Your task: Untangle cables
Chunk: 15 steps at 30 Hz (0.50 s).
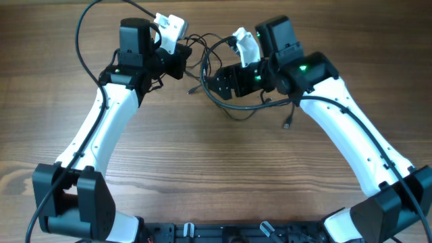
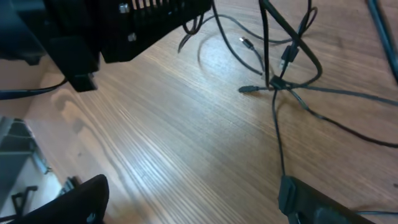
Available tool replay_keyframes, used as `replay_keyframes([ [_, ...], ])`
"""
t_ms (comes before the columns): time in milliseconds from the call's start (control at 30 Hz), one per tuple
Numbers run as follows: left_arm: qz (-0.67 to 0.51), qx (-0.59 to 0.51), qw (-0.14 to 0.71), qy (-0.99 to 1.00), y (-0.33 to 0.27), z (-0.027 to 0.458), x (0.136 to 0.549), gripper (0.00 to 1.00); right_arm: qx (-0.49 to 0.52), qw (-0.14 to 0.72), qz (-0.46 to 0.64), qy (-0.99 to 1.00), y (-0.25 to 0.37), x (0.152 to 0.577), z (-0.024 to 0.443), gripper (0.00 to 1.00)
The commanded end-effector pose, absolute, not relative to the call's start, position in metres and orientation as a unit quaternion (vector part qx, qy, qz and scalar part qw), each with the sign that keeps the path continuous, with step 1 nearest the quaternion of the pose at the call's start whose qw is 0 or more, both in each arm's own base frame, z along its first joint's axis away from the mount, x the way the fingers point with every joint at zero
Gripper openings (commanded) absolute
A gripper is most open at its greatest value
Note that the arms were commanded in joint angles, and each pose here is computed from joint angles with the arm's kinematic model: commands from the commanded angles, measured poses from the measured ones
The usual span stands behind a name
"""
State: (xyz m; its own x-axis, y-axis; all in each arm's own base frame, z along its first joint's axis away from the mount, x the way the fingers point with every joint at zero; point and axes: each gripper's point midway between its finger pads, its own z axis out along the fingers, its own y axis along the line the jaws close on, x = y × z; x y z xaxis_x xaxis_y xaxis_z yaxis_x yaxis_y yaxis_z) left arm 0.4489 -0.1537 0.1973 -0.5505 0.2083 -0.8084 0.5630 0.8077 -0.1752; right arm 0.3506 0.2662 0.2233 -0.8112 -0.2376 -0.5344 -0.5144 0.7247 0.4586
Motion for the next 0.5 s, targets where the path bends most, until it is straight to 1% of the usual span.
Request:
replay_keyframes([
  [0, -0.276, 0.239, 0.411, 0.835, -0.170, 0.211, 0.435, 0.04, -0.208, 0.245, 0.243, 0.915, 0.258, 0.371, 0.204, 0.91],
  [67, -0.293, 0.222, 0.403, 0.838, -0.172, 0.212, 0.434, 0.05, -0.230, 0.253, 0.231, 0.911, 0.260, 0.378, 0.196, 0.91],
  [233, -0.335, 0.241, 0.393, 0.822, -0.184, 0.220, 0.422, 0.04, -0.237, 0.274, 0.221, 0.905, 0.267, 0.399, 0.182, 0.92],
  [467, -0.364, 0.256, 0.392, 0.805, -0.191, 0.235, 0.409, 0.04, -0.255, 0.311, 0.201, 0.893, 0.268, 0.416, 0.185, 0.93],
])
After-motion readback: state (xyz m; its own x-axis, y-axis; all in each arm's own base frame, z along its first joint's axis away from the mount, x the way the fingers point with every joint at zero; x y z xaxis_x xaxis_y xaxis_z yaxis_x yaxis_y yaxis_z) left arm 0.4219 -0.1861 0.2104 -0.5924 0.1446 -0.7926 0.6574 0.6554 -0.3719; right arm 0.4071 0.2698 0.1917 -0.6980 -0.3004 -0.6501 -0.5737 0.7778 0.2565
